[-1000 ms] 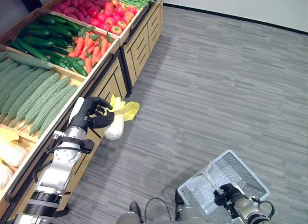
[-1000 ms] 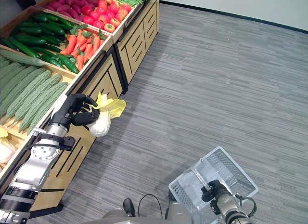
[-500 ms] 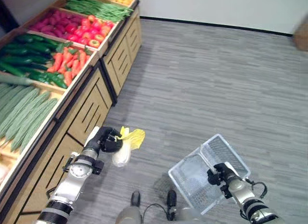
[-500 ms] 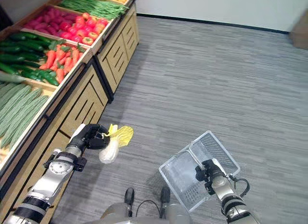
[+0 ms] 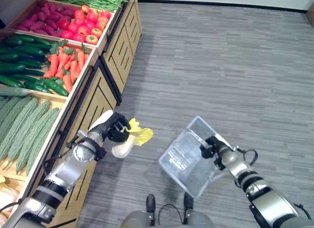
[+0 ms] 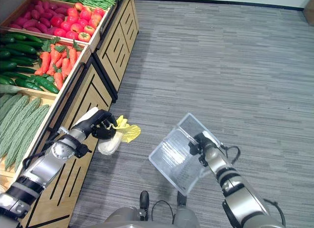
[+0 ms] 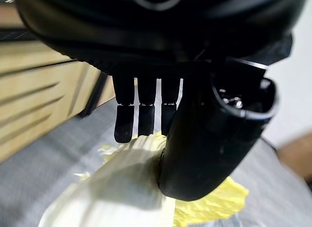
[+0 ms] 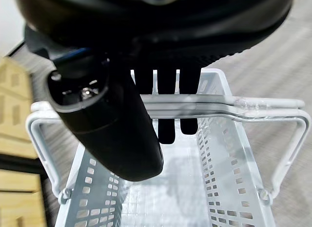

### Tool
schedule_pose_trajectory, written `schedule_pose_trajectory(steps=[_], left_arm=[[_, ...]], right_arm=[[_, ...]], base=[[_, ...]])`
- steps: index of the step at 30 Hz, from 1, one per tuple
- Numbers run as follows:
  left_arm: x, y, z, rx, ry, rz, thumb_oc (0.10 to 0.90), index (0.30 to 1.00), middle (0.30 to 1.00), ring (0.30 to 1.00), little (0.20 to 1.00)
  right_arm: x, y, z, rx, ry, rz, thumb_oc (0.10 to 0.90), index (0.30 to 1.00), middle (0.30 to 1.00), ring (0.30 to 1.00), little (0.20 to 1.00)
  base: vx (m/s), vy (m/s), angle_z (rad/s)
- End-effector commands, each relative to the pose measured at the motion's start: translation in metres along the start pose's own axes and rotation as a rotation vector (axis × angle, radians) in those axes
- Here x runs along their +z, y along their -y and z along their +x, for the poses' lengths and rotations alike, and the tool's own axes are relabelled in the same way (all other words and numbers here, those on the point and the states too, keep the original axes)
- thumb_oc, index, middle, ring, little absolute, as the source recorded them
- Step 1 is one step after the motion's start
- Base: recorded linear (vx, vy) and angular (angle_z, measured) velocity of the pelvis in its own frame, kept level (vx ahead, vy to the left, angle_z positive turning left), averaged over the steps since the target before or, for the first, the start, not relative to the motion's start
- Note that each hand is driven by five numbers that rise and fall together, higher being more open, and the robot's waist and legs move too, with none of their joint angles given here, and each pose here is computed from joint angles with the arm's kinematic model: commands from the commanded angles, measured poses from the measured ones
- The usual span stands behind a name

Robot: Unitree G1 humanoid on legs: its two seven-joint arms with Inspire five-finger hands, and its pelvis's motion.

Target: Get the vegetables into the basket

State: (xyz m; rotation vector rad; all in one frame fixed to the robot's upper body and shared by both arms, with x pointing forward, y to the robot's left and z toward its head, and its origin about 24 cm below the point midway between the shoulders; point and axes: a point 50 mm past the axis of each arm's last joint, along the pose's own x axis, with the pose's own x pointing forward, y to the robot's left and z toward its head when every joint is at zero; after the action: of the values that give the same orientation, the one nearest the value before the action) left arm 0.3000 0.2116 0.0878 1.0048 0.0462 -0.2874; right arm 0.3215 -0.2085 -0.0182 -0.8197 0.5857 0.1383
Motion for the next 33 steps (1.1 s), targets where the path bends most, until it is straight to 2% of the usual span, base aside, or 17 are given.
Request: schedule_pose_trajectory(steps=[1,7,10,11,14,17,20,22,23,25,33], left_arm=[[0.044,-0.034,0.006,0.124,0.203,0.163,0.4,0.3,0.3,0.3,0.3],[0.078,-0.032,0.013,0.149,0.325,0.241,0.4,0.3,0.3,0.3,0.3],[0.09,-0.023,0.019,0.126,0.363,0.242,0.4,0.3,0.3,0.3,0.3],[0.097,-0.016,0.022,0.109,0.387,0.223,0.4,0.3,0.3,0.3,0.3],[0.102,-0.011,0.025,0.105,0.4,0.205,0.4,0.3,0.3,0.3,0.3],[0.107,0.006,0.031,0.063,0.402,0.156,0.4,0.3,0.3,0.3,0.3],[0.12,0.022,0.039,0.021,0.429,0.181,0.4,0.3,0.3,0.3,0.3],[0.124,0.036,0.044,-0.017,0.426,0.19,0.4,0.3,0.3,0.3,0.3],[0.127,0.053,0.054,-0.05,0.4,0.214,0.4,0.3,0.3,0.3,0.3],[0.124,0.065,0.059,-0.075,0.362,0.211,0.4,0.3,0.3,0.3,0.3],[0.096,0.092,0.066,-0.158,0.208,0.18,0.4,0.3,0.3,0.3,0.3]], right_arm=[[0.061,0.031,0.0,-0.094,0.205,-0.011,0.4,0.3,0.3,0.3,0.3],[0.101,0.051,-0.004,-0.147,0.301,-0.055,0.4,0.3,0.3,0.3,0.3],[0.124,0.058,-0.007,-0.168,0.348,-0.109,0.4,0.3,0.3,0.3,0.3],[0.144,0.062,-0.011,-0.186,0.393,-0.125,0.4,0.3,0.3,0.3,0.3],[0.155,0.065,-0.013,-0.2,0.416,-0.128,0.4,0.3,0.3,0.3,0.3],[0.165,0.06,-0.013,-0.193,0.426,-0.113,0.4,0.3,0.3,0.3,0.3],[0.181,0.046,-0.017,-0.166,0.472,-0.104,0.4,0.3,0.3,0.3,0.3],[0.204,0.037,-0.03,-0.165,0.584,-0.189,0.4,0.3,0.3,0.3,0.3],[0.214,0.025,-0.044,-0.141,0.69,-0.212,0.4,0.3,0.3,0.3,0.3],[0.224,0.012,-0.059,-0.095,0.796,-0.2,0.4,0.3,0.3,0.3,0.3],[0.237,0.011,-0.103,-0.039,1.046,-0.184,0.4,0.3,0.3,0.3,0.3]], base=[[0.02,-0.035,0.0],[0.01,-0.038,0.02],[0.0,-0.011,0.01],[0.0,0.0,0.0],[0.0,0.0,0.0],[0.0,0.0,0.0],[-0.02,-0.035,-0.04],[-0.05,-0.021,-0.1],[-0.04,-0.023,-0.13],[0.0,-0.01,-0.13],[0.02,-0.004,-0.29]])
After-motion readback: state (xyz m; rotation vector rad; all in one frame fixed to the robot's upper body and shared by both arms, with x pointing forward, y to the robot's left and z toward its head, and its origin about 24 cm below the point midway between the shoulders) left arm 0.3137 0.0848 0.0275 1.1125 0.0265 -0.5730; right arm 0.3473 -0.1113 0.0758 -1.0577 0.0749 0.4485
